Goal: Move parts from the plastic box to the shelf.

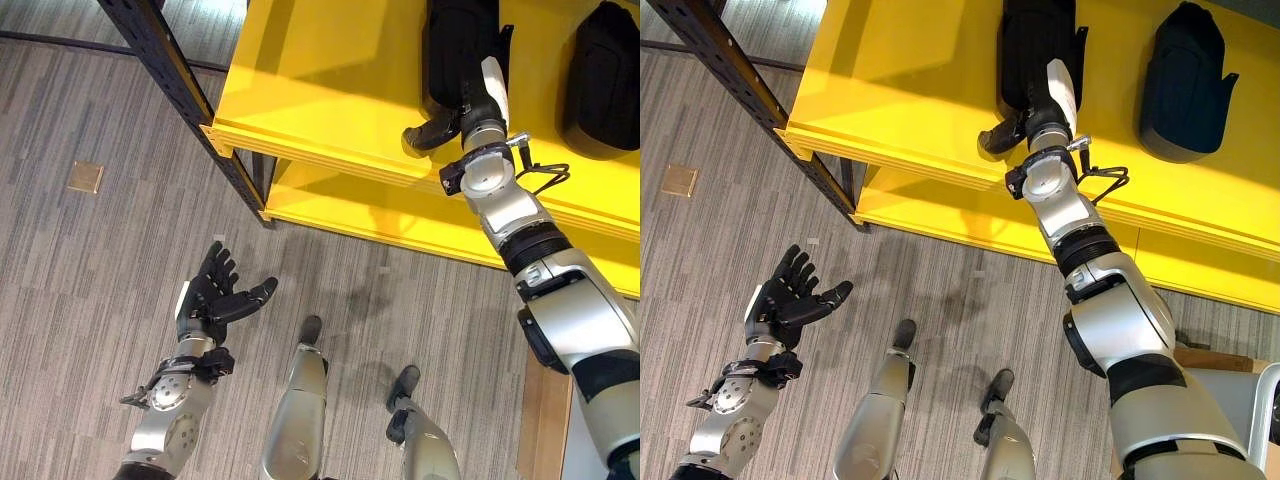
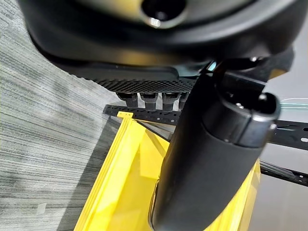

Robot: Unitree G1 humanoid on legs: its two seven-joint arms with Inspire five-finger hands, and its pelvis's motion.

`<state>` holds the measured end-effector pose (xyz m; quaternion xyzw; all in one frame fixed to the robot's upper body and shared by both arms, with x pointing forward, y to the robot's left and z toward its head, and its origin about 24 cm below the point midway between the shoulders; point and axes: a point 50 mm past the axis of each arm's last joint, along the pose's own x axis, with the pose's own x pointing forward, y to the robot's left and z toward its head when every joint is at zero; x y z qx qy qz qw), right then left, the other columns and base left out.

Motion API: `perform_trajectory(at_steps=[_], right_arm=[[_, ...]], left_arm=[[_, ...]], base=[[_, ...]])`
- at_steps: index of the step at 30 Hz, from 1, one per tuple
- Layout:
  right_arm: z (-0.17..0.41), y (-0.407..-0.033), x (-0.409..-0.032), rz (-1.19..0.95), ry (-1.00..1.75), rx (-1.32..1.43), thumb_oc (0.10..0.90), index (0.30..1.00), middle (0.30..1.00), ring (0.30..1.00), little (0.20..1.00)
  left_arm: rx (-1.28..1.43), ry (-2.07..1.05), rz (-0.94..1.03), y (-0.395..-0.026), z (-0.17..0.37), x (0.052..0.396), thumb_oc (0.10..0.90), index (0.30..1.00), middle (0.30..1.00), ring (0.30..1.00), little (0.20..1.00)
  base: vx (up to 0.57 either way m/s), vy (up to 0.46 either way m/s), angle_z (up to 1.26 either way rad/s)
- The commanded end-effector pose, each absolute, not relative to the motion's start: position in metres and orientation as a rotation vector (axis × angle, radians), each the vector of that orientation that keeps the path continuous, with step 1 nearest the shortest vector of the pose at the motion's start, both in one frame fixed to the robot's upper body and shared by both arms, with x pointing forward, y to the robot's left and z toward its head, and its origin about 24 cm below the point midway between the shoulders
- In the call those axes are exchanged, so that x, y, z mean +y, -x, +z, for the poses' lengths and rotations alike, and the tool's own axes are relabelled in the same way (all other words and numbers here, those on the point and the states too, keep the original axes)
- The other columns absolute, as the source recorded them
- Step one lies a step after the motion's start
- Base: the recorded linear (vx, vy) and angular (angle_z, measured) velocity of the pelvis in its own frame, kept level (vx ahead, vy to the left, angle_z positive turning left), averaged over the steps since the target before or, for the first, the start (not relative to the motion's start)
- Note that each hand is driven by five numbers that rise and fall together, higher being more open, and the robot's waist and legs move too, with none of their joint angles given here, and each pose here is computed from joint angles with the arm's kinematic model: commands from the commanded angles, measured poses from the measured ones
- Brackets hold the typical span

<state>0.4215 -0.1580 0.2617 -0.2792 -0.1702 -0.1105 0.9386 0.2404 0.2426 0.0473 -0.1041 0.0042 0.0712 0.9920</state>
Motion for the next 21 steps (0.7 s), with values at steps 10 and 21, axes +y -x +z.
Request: perform_trajectory(at_steps=[10, 21], right_arm=[[0.297, -0.410, -0.146, -0.207, 0.401, -0.545, 0.900, 1.000, 1.000, 1.000, 1.000], [0.302, -0.407, -0.134, -0.179, 0.392, -0.577, 0.900, 1.000, 1.000, 1.000, 1.000]], left_arm=[[-0.161, 0.221, 0.080, -0.244, 0.079, 0.234, 0.900, 1.000, 1.000, 1.000, 1.000], [-0.166, 0.218, 0.089, -0.245, 0.081, 0.235, 0.900, 1.000, 1.000, 1.000, 1.000]], base=[[0.00, 0.000, 0.00], [0.00, 0.000, 0.00]])
